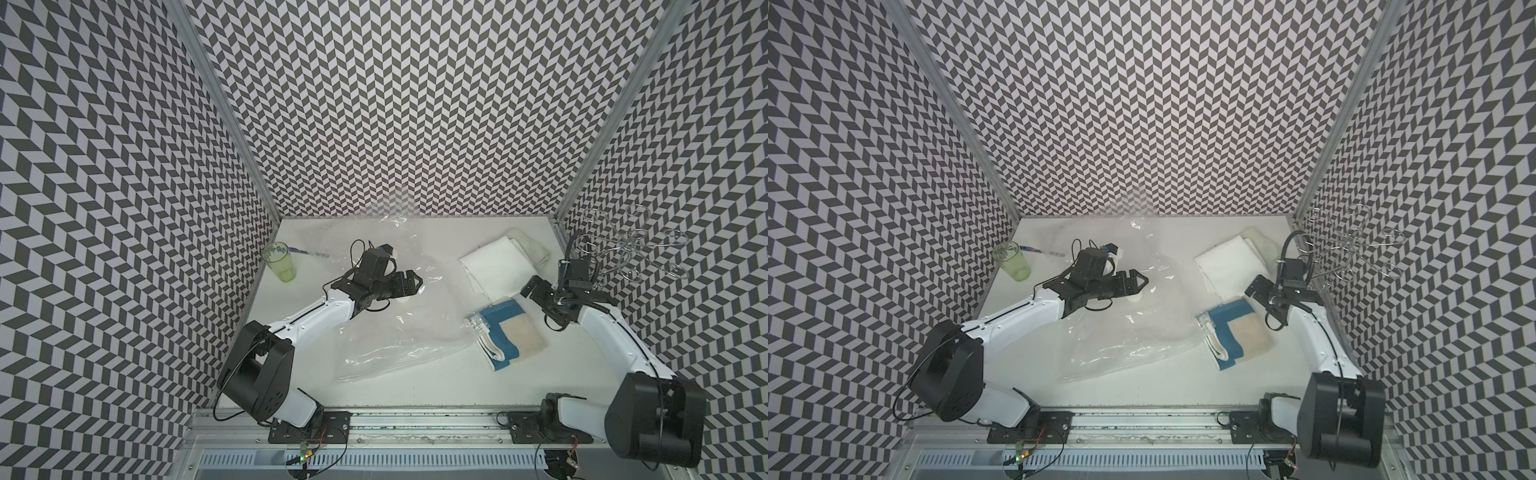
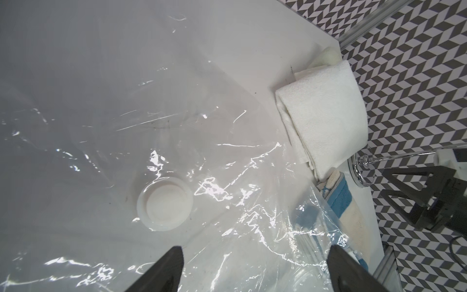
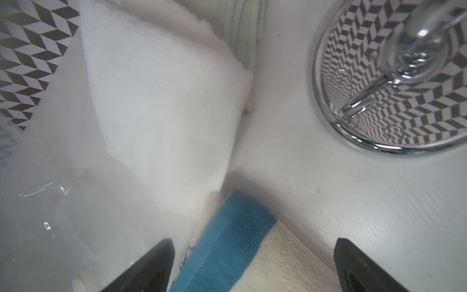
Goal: Place the folded towel into the vacuum bag
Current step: Pick up the towel from the center of the board.
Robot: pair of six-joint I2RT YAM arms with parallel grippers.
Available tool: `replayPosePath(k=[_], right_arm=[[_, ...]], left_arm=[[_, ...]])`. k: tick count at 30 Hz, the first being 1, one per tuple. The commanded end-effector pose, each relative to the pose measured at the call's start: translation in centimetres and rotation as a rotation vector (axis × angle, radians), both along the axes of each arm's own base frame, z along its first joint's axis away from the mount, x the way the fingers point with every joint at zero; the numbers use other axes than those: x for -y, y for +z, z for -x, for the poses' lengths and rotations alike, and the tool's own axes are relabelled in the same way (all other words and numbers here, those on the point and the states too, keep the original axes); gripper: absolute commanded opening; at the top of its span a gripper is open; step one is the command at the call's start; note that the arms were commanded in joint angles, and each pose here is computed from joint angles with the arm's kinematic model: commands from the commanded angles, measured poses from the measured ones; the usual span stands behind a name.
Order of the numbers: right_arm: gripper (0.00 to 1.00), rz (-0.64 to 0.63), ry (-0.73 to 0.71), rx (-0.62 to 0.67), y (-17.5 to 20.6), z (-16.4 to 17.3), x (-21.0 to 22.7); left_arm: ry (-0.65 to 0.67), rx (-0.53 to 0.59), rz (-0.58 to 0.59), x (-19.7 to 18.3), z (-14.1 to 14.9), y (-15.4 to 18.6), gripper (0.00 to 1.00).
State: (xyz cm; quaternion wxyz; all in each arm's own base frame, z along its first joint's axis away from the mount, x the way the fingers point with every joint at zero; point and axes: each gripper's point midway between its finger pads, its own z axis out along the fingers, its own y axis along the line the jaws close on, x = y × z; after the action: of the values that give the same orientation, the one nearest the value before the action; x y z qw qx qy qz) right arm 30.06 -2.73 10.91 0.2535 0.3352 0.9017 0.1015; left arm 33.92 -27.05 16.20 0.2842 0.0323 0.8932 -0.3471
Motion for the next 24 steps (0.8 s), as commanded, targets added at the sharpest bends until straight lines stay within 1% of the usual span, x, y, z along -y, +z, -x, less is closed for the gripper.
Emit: replayPosePath(k=[1,4,8,11,14,17,21,24], right_arm=[[1.00,0.015,0.017,-0.106,-2.9,3.3,-0.2],[1.00,-0.004,0.026,-0.120,-4.1,2.9,-0.4],[1.00,-0.016,0.071,-0.203,-6.6,2.4,-0.7],[0.99,-0.042,0.082,-0.196,-7.7,3.0,-1.5],[0.98,-0.051,0.082,-0.182,-7.8,3.1,-1.9],[0.96,-0.057,0.085,-0.194,-8.3,3.2,-2.1],[0.89,-0.088,0.062,-0.194,-8.8,3.9,-2.4],[0.78,-0.103,0.030,-0.171,-8.6,4.4,-2.6]], left_arm=[[-0.050,0.014,0.011,1.5,0.3,1.1,0.92],[-0.086,0.021,0.019,2.6,0.5,1.7,0.92],[-0.128,0.028,0.012,3.8,1.2,2.0,0.92],[-0.137,0.027,0.012,4.0,1.5,2.0,0.91],[-0.133,0.031,0.012,3.9,1.5,2.1,0.91],[-0.134,0.040,0.015,4.0,1.4,2.5,0.91],[-0.130,0.051,0.005,3.8,1.3,2.8,0.91],[-0.125,0.054,0.005,3.7,1.3,2.9,0.91]])
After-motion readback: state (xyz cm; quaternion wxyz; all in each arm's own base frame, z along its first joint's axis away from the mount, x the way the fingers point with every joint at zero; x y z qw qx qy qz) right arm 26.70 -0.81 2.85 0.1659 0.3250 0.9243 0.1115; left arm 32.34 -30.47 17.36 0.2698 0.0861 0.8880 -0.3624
